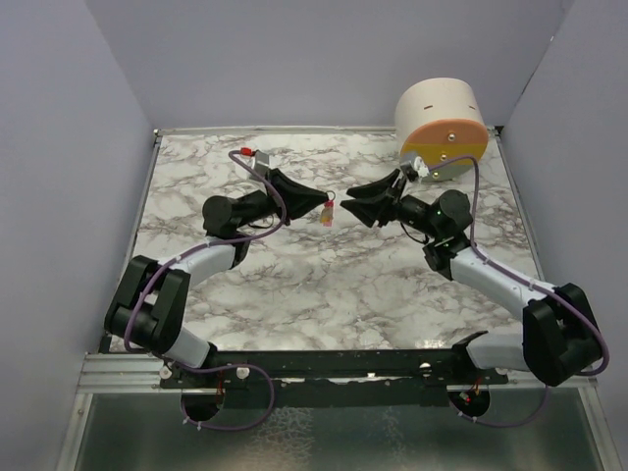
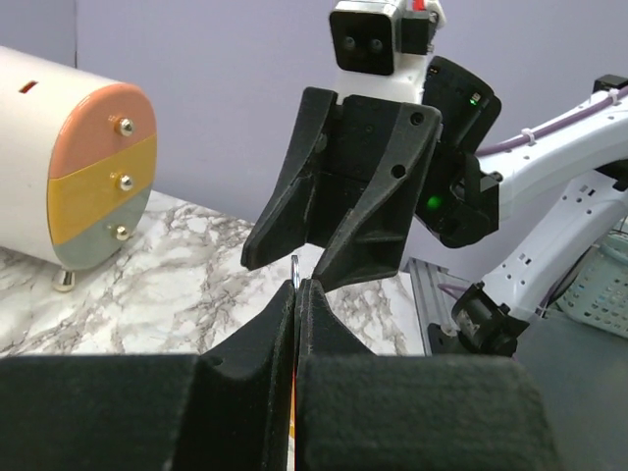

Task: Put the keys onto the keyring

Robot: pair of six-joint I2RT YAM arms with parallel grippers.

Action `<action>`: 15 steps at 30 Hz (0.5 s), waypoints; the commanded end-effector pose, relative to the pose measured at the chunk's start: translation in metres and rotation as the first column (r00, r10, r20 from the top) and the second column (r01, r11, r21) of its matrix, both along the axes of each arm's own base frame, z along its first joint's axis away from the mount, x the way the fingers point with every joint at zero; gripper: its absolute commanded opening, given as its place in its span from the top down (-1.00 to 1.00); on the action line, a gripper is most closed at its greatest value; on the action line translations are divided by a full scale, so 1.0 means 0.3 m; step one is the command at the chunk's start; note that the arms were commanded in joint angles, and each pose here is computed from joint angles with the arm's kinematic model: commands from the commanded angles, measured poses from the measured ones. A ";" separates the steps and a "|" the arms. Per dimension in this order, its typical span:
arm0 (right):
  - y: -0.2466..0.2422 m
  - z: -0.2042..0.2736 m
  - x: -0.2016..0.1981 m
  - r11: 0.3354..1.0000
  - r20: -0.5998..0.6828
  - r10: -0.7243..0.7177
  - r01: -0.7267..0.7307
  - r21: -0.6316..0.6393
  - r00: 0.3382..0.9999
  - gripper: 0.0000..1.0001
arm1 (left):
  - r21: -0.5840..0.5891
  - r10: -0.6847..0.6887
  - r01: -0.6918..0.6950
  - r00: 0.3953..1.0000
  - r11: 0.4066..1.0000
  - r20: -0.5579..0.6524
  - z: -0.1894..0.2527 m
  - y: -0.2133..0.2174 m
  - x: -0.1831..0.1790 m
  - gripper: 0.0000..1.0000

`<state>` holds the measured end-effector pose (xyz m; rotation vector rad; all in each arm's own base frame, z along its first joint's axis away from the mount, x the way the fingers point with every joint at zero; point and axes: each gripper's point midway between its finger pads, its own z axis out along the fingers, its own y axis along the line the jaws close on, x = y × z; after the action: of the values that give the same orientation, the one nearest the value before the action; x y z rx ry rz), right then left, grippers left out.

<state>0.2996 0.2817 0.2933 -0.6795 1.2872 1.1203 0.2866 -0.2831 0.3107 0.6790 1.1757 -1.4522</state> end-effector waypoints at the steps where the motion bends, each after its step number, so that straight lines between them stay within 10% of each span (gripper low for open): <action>1: -0.041 -0.015 0.008 0.996 0.021 -0.082 0.083 -0.029 0.996 0.15 | 0.019 0.070 -0.070 0.997 0.997 -0.043 -0.001 0.006 0.032 1.00; 9: -0.087 -0.067 -0.011 0.987 0.023 -0.149 0.150 -0.055 0.989 -0.42 | 0.095 0.162 -0.147 0.971 0.985 -0.178 -0.050 0.006 0.083 1.00; 15: -0.108 -0.138 0.000 0.977 -0.007 -0.196 0.194 -0.091 0.981 -0.45 | 0.203 0.281 -0.235 0.930 0.951 -0.236 -0.111 -0.012 0.119 1.00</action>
<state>0.2925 0.2570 0.2624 -0.6304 1.3573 0.9757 0.3104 -0.2855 0.2781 0.4887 1.4754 -1.3707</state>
